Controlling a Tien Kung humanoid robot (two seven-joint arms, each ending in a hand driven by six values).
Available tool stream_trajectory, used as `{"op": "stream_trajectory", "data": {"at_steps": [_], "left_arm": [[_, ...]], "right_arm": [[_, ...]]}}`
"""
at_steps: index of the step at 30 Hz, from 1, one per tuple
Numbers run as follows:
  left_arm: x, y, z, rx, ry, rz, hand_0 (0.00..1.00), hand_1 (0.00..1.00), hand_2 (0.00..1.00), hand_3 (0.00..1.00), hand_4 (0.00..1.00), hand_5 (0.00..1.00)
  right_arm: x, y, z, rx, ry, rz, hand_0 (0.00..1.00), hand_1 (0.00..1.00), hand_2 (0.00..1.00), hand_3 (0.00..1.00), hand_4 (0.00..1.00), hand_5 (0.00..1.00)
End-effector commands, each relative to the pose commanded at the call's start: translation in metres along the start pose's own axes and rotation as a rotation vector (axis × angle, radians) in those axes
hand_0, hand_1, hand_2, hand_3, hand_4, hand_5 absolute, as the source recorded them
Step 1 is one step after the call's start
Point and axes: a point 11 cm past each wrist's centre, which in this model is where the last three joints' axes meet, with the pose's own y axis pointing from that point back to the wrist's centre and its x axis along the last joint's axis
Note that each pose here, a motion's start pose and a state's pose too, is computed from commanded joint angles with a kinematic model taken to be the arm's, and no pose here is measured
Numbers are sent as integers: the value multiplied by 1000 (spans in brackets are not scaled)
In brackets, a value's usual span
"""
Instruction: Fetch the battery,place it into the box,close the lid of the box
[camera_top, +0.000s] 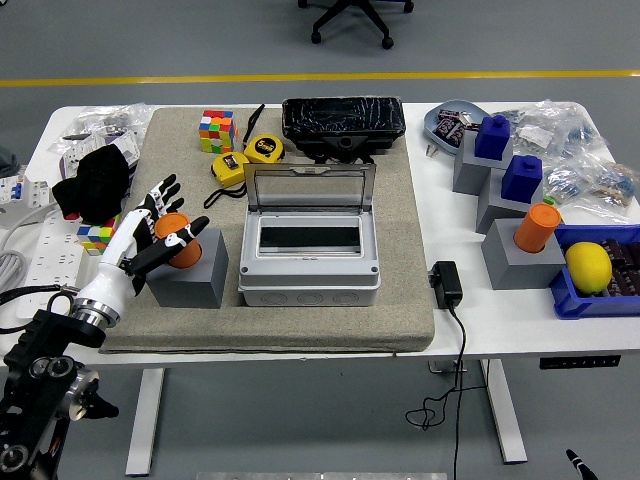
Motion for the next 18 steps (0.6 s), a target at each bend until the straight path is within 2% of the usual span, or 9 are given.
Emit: {"op": "stream_trajectory", "data": {"at_steps": [5,6,11,12,17,18], "left_arm": [[-3,-2,-2,6,-48,7,998,998,998,998,998,134],[-4,-3,-2,4,-59,12,985,998,998,998,998,23],[-7,-4,1,-21,-72,43,985,998,998,998,998,23],[-8,-5,1,-25,-70,46,881,998,998,998,998,2],[-7,-6,5,-66,-49,107,881,998,998,998,998,2],[-6,-6,5,-70,-45,115,758,914,965,933,998,2]], "right_arm": [[0,0,-1,2,-2,0,849,772,765,832,998,998],[0,0,-1,2,-3,0,848,770,762,827,998,998],[0,0,-1,3,-5,-1,848,770,762,827,998,998],[0,0,-1,3,-6,-1,845,768,761,817,998,998],[-1,0,-2,6,-9,-4,845,768,761,817,998,998],[-1,0,-2,6,-9,-4,845,765,759,816,998,998]]}}
